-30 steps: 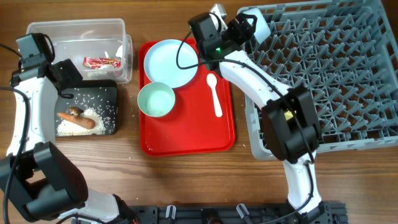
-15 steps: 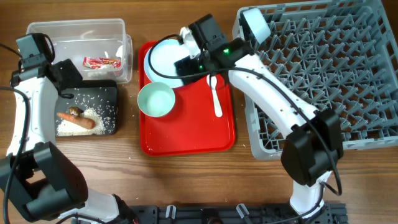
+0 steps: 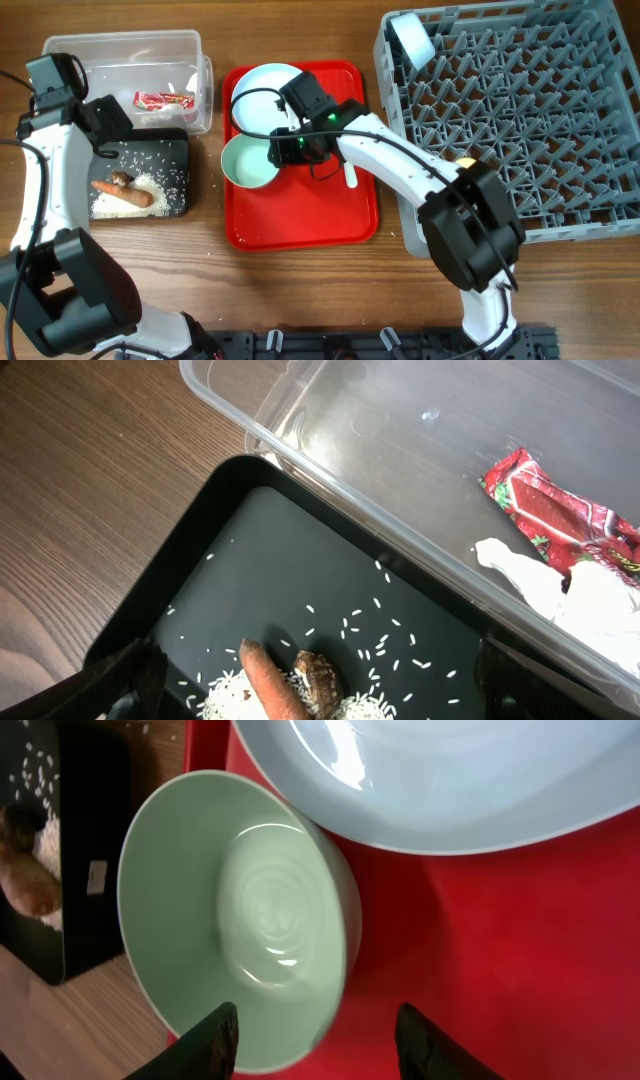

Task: Sort waste into correct bins and load items into the dishwasher rack
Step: 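Reach the right gripper to the green bowl on the red tray, then lift the green bowl and place it in the dish rack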

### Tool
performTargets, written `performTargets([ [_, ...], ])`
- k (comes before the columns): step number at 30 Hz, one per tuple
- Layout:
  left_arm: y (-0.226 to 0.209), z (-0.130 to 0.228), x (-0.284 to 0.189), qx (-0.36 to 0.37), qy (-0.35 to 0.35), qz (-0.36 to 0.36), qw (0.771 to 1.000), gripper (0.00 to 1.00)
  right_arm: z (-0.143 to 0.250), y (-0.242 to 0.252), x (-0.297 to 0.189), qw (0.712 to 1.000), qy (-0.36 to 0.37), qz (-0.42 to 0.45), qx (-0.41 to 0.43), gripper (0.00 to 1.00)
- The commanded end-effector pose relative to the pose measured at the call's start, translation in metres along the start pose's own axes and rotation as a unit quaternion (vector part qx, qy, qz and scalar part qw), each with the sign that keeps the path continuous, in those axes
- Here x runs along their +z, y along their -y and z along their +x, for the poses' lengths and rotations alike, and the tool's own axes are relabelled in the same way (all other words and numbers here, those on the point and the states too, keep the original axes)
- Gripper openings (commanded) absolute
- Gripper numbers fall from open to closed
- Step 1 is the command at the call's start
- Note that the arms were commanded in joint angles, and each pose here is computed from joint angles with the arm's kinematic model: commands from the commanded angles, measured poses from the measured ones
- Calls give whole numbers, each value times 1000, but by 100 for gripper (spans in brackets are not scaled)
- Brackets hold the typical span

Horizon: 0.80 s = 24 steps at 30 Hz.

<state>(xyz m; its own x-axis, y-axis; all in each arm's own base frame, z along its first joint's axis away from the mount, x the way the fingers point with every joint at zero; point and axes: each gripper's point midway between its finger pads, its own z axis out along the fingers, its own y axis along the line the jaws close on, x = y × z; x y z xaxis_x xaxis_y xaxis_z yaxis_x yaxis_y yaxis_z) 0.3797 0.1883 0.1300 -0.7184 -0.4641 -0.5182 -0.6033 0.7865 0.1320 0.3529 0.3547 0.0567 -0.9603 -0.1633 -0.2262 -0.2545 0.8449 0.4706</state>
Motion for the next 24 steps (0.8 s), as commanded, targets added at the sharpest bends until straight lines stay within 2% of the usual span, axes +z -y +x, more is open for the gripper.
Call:
performTargets([
  [1,-5,-12,-11,-15,20,-5,1000,100,10,16,25,998,-16,23,56,48],
  [4,-5,-12,-11,-15,20,-5,1000,100,8,18,29,998,-13,24,63,44],
  [7,-5,-12,-11,-15,20,-5,1000,100,8,19,29,997,-8,31,68,27],
  [8,-5,-12,-11,-15,20,-5,1000,100,8,18,30,997,-8,31,67,18],
  [9,-5,-12,-11,-15,20,-5,1000,100,8,18,30,997,-8,31,67,4],
  [17,-5,-12,-11,-15,20,-5,1000,100,2,18,22,998,-1,27,63,4],
  [21,-5,-12,-11,-15,20,-5,1000,100,-30,23,-41,996,72,58,4,4],
  [22,-5,-12,-11,-15,20,-5,1000,100,-45,31,-74,989,116,96,-9,4],
  [24,-5,-12,-11,-15,20,-5,1000,100,-69,59,-148,953,219,209,-8,4],
])
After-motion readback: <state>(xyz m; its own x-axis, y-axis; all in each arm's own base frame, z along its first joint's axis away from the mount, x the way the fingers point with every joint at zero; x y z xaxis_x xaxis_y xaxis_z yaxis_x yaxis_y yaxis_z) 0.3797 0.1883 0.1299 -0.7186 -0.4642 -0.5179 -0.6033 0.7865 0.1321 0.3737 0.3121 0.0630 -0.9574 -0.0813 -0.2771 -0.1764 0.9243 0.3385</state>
